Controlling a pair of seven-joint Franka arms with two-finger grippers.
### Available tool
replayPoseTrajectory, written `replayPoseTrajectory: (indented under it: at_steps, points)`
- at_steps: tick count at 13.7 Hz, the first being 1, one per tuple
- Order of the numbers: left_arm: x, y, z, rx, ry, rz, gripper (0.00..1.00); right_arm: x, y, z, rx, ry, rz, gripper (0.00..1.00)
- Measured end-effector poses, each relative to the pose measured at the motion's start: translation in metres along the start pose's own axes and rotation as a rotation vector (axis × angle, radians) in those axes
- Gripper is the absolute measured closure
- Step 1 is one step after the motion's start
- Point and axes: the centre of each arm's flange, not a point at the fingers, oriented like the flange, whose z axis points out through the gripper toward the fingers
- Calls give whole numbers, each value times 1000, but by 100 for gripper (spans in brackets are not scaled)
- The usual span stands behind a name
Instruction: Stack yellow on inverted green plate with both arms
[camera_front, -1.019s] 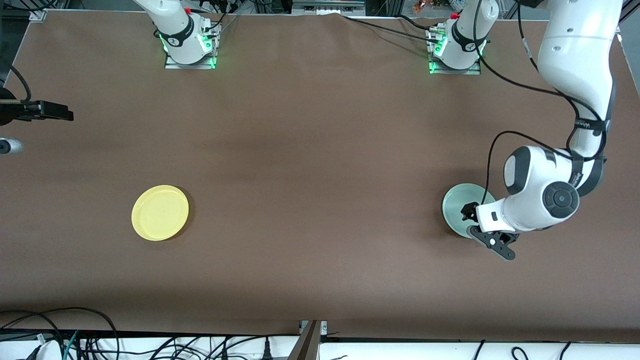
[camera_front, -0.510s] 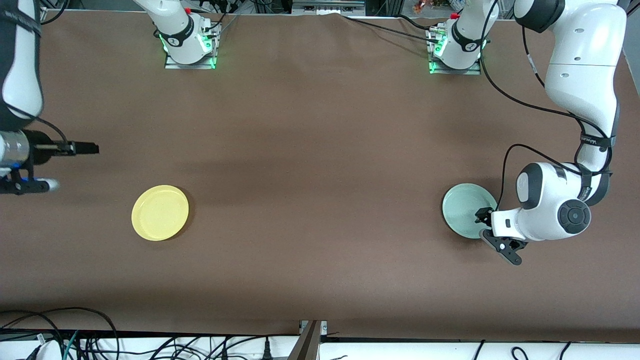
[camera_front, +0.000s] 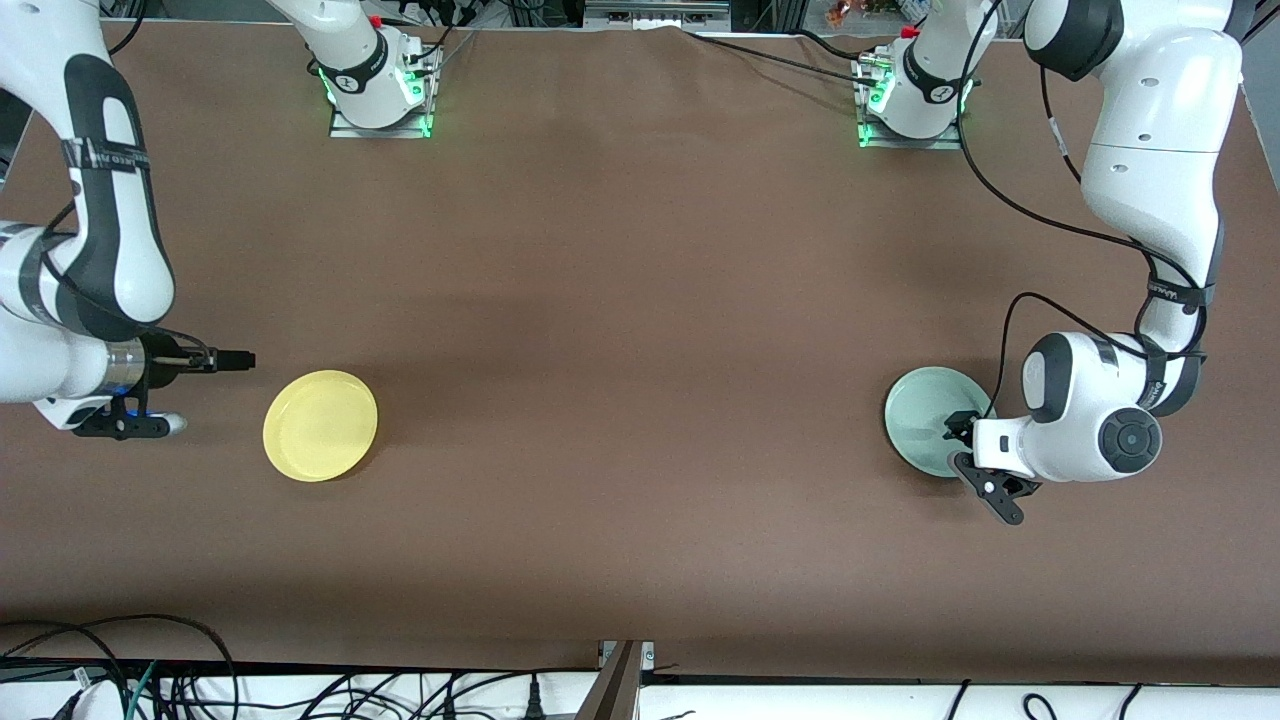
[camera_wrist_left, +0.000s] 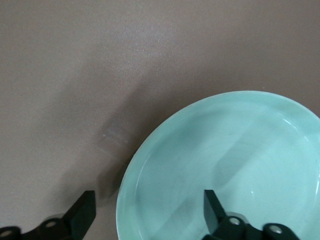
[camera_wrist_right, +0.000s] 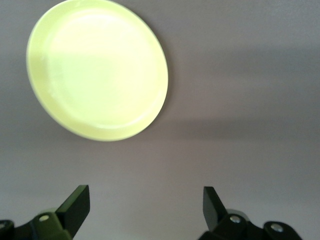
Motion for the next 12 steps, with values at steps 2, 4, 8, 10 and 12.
replayPoseTrajectory:
  at_steps: [2, 4, 8, 10, 12]
  points:
    - [-3, -2, 0, -1, 0, 21, 30, 5, 5, 22, -5, 34, 9, 0]
    - [-4, -4, 0, -1, 1, 32, 50, 8, 8, 44, -13, 64, 13, 0]
    - [-4, -4, -3, 2, 3, 41, 91, 18, 12, 80, -35, 144, 19, 0]
    - [-2, -2, -14, -1, 1, 48, 94, 23, 12, 91, -14, 169, 36, 0]
    - [6, 4, -31, 9, -13, 79, 94, 27, 12, 102, 23, 187, 55, 0]
